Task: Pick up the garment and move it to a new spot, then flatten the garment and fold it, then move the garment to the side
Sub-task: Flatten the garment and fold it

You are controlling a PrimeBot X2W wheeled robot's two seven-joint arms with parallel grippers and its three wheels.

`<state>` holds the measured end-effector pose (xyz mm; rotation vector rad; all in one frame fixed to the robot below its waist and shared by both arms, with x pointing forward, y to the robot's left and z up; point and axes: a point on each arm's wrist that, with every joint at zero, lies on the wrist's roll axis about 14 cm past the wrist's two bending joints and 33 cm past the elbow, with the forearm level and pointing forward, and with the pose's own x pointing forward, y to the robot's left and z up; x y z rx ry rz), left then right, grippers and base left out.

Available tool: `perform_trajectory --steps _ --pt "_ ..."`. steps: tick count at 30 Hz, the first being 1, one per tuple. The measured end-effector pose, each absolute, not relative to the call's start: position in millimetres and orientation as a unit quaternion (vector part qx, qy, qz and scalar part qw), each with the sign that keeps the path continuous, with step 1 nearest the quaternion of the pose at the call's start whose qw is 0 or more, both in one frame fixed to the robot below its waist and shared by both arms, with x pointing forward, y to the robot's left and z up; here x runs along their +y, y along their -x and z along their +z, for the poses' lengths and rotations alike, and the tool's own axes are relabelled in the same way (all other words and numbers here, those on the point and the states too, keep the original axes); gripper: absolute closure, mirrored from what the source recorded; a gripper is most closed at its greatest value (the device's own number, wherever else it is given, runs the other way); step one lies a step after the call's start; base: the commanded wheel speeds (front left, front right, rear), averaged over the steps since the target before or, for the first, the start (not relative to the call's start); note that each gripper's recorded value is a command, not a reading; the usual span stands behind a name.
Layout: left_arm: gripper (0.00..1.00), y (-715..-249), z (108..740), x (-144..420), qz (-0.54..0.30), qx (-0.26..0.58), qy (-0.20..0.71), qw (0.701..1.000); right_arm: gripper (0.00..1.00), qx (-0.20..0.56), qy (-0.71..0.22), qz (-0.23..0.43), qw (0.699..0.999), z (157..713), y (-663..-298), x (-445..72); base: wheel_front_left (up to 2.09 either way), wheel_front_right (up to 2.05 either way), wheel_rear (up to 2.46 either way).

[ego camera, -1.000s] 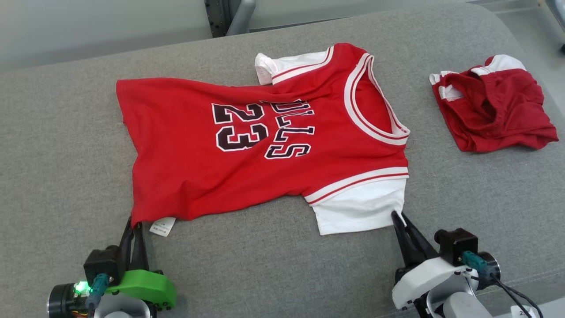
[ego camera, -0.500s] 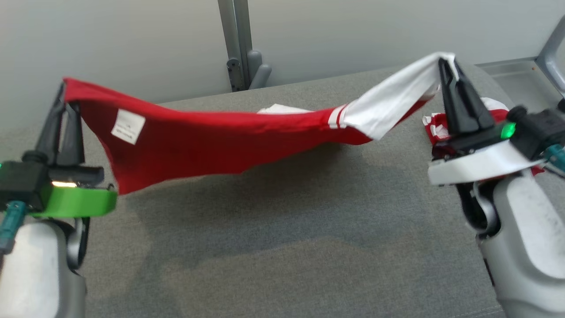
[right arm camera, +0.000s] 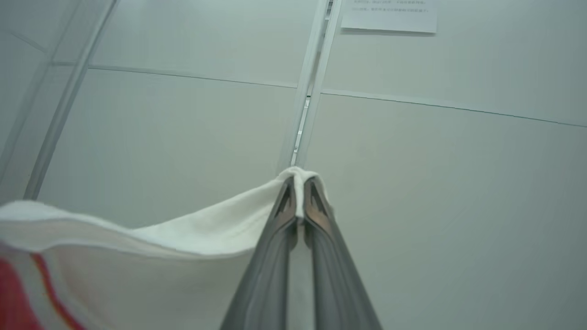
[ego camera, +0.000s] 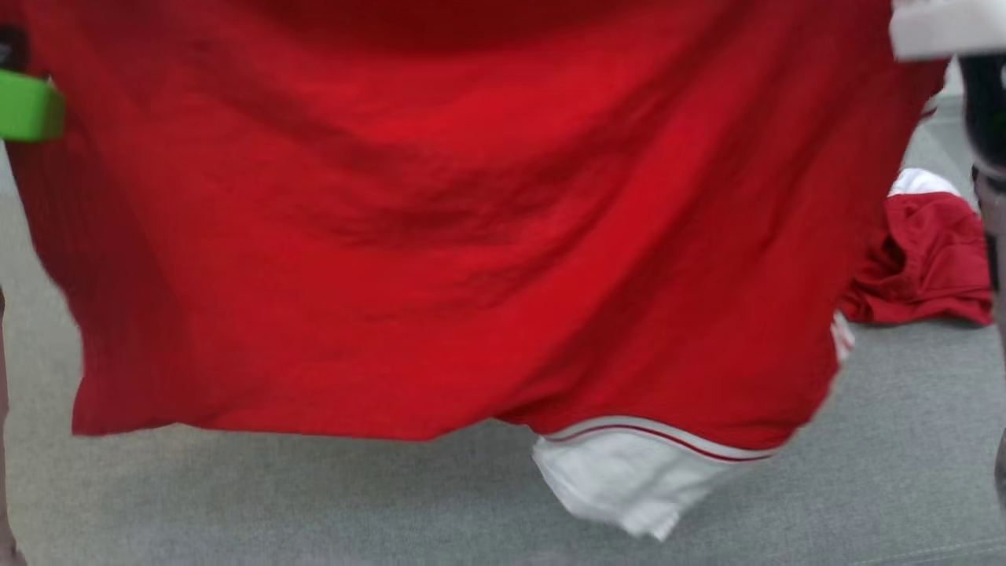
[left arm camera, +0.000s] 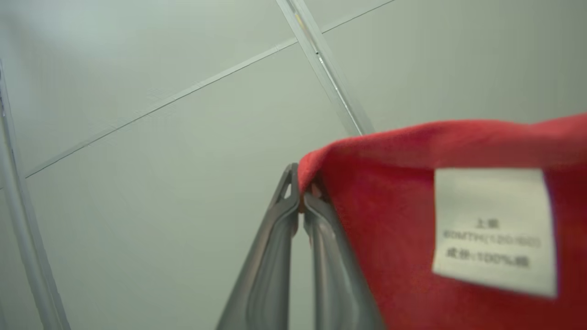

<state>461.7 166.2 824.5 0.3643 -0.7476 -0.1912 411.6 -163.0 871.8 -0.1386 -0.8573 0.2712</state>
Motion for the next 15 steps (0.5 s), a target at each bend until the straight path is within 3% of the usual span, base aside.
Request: perform_trajectory --steps 6,8,15 --pt "1.0 -529 803 155 -0.108 -0.309 -0.194 0.925 1.0 -0.37 0.086 0.118 0.918 867 -491 -164 0.0 0.0 0.0" --pt "1.0 -556 800 158 -0.1 -0.297 -0.209 0.926 1.0 -0.369 0.137 0.111 0.913 869 -517 -160 0.0 0.0 0.0" --pt "1.0 -633 811 156 -0.084 -0.332 -0.251 0.906 1.0 -0.413 0.14 0.052 0.898 892 -591 -187 0.0 0.0 0.0"
